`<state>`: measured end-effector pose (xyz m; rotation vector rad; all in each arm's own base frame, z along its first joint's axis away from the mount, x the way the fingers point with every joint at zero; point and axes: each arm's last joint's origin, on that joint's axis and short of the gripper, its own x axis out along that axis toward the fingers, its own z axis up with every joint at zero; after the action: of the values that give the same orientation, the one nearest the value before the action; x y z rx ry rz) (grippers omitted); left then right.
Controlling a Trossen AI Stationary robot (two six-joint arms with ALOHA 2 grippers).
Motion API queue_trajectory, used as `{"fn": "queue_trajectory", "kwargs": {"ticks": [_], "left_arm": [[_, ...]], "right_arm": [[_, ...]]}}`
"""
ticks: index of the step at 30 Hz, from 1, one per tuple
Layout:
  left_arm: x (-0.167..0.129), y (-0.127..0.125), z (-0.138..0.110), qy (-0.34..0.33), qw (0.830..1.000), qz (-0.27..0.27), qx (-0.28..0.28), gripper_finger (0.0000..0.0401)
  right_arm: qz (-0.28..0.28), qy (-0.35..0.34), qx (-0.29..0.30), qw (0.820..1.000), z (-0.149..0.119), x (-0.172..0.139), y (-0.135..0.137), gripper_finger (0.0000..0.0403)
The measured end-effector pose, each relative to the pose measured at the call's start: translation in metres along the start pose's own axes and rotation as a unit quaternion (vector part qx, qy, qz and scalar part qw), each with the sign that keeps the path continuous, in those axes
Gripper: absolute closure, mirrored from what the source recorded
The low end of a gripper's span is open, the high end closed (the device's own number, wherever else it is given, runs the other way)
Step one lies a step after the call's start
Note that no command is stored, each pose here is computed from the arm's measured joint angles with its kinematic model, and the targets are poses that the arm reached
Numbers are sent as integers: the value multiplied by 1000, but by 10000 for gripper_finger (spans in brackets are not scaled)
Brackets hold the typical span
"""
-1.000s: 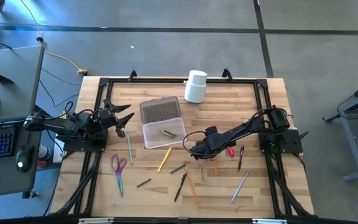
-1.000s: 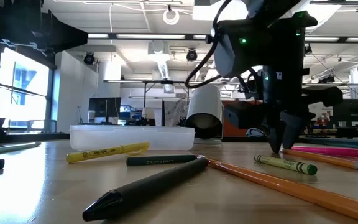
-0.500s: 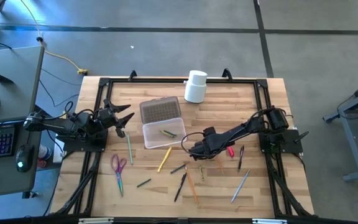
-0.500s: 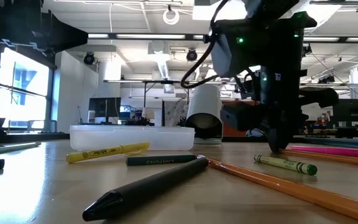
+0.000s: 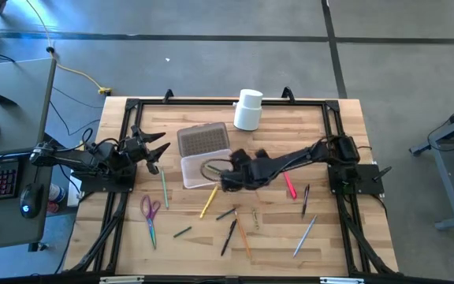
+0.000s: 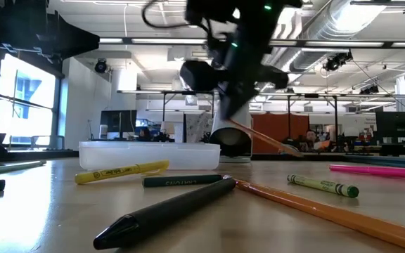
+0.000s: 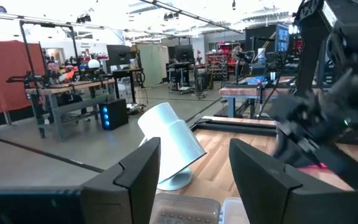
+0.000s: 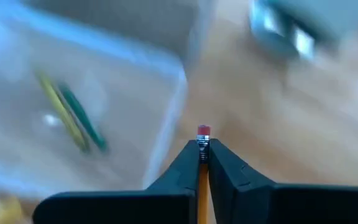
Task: Pick & place school supplies into a supply box
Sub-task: Put the right yellow pencil into the black supply box
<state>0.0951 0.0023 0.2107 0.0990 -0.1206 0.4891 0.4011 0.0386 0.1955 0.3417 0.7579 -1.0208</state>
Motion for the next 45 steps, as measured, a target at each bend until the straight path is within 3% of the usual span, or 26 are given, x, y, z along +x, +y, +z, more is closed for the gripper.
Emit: {"fn": "queue_trajectory", "kwargs": {"ticks": [4,7,9,14,20,25,29,38,41,45], "left_arm": [[0,0,0,0,1000,0,1,176],[0,0,0,0,1000,0,3,176],[0,0,0,0,1000,0,3,176],[0,0,0,0,1000,0,3,176],[0,0,0,0,1000,0,4,176],[0,0,0,0,1000,0,4,176],[0,0,0,0,1000,0,5,176],[0,0,0,2,1000,0,6,176],[0,0,-1,4,1000,-1,7,176],[0,0,-1,4,1000,-1,7,176]], "right_arm": [[96,-75,-54,991,39,-1,19,398],[228,-121,-128,958,65,3,30,400],[285,-151,-171,931,78,6,31,400],[291,-180,-281,897,90,20,22,399],[358,-183,-286,870,94,27,24,400],[353,-186,-306,865,79,52,36,399],[308,-177,-320,878,70,70,38,399],[292,-135,-252,913,75,83,27,394],[320,-115,-234,911,77,86,24,383],[316,-114,-234,912,78,88,23,362]]}}
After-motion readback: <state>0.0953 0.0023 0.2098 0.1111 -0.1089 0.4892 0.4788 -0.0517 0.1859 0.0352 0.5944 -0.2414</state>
